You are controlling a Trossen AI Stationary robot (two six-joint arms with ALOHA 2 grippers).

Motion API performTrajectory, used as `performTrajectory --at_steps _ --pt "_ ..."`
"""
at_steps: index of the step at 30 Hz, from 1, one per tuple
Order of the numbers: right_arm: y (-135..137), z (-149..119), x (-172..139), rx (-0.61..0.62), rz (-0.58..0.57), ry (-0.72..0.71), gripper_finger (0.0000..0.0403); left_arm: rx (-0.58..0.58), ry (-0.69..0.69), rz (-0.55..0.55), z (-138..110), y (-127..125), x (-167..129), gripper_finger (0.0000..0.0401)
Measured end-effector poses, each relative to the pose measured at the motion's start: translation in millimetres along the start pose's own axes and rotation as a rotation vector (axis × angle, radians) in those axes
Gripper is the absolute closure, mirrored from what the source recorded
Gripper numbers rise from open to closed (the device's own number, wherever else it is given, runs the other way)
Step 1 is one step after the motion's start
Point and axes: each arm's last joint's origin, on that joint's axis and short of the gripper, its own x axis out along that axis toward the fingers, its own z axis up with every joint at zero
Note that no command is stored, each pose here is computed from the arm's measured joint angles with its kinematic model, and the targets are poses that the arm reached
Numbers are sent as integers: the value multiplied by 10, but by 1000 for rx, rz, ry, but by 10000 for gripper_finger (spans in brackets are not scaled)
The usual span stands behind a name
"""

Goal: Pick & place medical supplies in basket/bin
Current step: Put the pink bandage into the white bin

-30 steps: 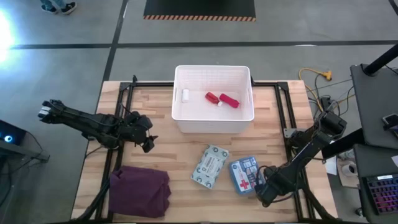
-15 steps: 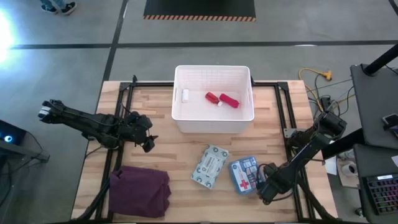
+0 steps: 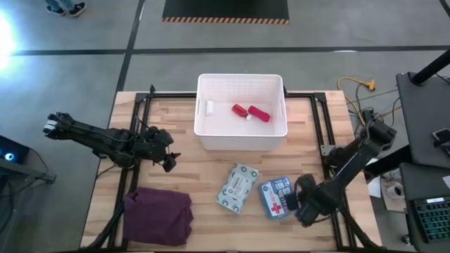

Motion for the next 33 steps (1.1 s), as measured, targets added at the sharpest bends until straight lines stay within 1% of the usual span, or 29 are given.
performTrajectory --at_steps 2,3,5,7,9,10,12,13,15,18,21,23,25,28,33 --pt "-20 103 -202 15 36 -81 382 -3 -4 -4 5 -4 0 118" --pt "-19 160 -315 15 76 -120 382 -5 -7 -6 7 -7 0 118" --pt "-3 282 -557 -4 205 -226 381 -7 -10 -9 11 -9 0 118" --pt "26 418 -830 -11 386 -353 381 -8 -12 -10 12 -11 0 118" --pt "51 589 -1112 13 546 -489 381 -11 -15 -14 16 -14 0 118" --pt "60 686 -1237 25 597 -561 381 -13 -18 -16 19 -17 0 118" --pt "84 894 -1477 42 655 -685 381 -19 -28 -25 30 -26 -1 118" --pt "109 1002 -1575 36 656 -740 380 -24 -35 -31 37 -32 -1 118" --pt "165 1231 -1749 12 632 -804 379 -36 -52 -46 55 -47 -3 118" --pt "291 1611 -1910 -50 565 -847 379 -60 -87 -76 93 -77 -7 118" --pt "423 2029 -1902 -106 522 -791 378 -83 -121 -105 131 -105 -13 118" --pt "502 2292 -1831 -141 517 -717 376 -96 -138 -121 151 -119 -18 118" --pt "566 2500 -1739 -175 494 -670 366 -109 -152 -133 166 -130 -21 118" --pt "648 2718 -1600 -202 440 -639 335 -154 -162 -147 180 -139 -26 118" --pt "779 2879 -1465 -234 413 -590 249 -228 -157 -154 181 -140 -26 118"
